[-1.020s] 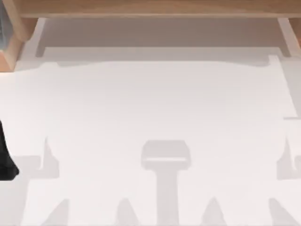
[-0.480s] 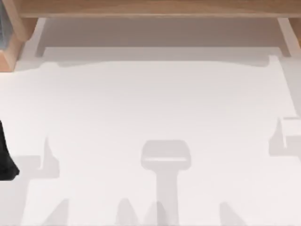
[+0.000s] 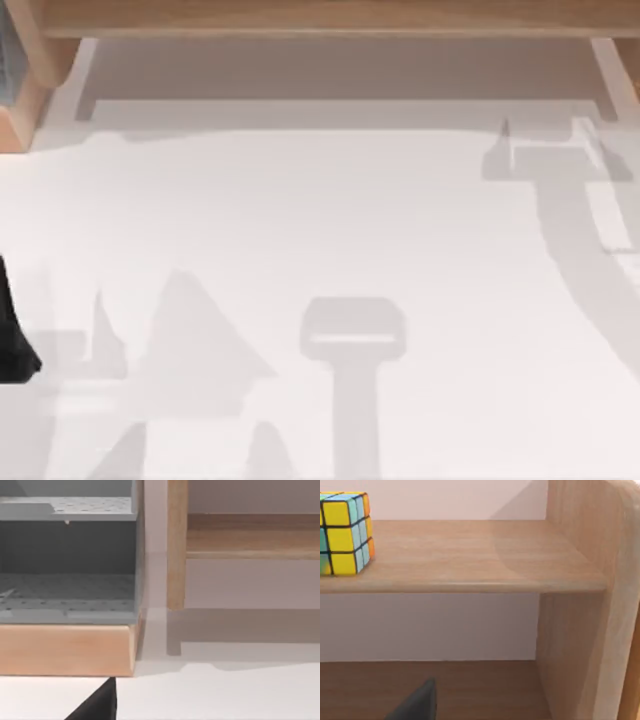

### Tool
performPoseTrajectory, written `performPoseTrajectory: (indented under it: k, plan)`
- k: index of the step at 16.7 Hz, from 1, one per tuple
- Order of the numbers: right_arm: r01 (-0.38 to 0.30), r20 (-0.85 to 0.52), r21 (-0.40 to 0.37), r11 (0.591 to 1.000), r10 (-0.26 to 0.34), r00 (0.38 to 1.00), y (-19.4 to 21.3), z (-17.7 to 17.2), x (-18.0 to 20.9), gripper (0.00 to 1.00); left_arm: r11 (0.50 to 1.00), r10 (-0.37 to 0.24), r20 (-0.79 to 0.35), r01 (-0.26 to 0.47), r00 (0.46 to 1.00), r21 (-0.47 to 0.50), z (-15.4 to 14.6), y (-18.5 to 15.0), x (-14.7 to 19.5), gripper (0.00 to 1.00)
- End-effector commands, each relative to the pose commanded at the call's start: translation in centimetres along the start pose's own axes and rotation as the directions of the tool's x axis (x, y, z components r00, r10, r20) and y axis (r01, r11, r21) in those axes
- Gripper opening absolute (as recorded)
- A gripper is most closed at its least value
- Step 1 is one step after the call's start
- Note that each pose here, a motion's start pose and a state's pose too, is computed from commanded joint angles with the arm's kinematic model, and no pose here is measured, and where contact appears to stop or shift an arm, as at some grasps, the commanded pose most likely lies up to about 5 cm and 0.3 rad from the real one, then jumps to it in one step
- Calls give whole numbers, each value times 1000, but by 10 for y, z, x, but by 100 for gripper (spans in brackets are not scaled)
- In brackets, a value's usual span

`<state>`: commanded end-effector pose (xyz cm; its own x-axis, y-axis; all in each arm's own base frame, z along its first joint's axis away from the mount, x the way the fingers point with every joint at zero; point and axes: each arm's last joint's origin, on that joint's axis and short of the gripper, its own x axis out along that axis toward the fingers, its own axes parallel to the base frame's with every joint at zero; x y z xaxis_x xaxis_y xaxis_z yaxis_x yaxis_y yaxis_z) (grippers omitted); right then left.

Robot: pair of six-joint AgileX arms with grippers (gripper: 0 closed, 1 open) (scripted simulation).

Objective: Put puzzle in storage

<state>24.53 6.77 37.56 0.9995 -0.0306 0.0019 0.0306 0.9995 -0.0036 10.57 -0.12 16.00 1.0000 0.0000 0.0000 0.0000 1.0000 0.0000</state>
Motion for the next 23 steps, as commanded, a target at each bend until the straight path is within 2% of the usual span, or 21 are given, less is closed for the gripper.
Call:
performPoseTrajectory:
  k: [5, 10, 19, 23]
  plan:
    - [-11, -41, -21, 1000, 10, 999, 79, 7, 92, 100, 1000, 0, 0, 0, 1000, 0, 0, 0, 0, 100]
    - [-19, -9, -2, 1000, 19, 1000, 138, 4, 134, 100, 1000, 0, 0, 0, 1000, 0, 0, 0, 0, 100]
    - [-20, -2, 4, 1000, 20, 1000, 145, 4, 142, 100, 1000, 0, 0, 0, 1000, 0, 0, 0, 0, 100]
    - [-20, -1, 7, 1000, 20, 1000, 141, 11, 161, 100, 1000, 0, 0, 0, 1000, 0, 0, 0, 0, 100]
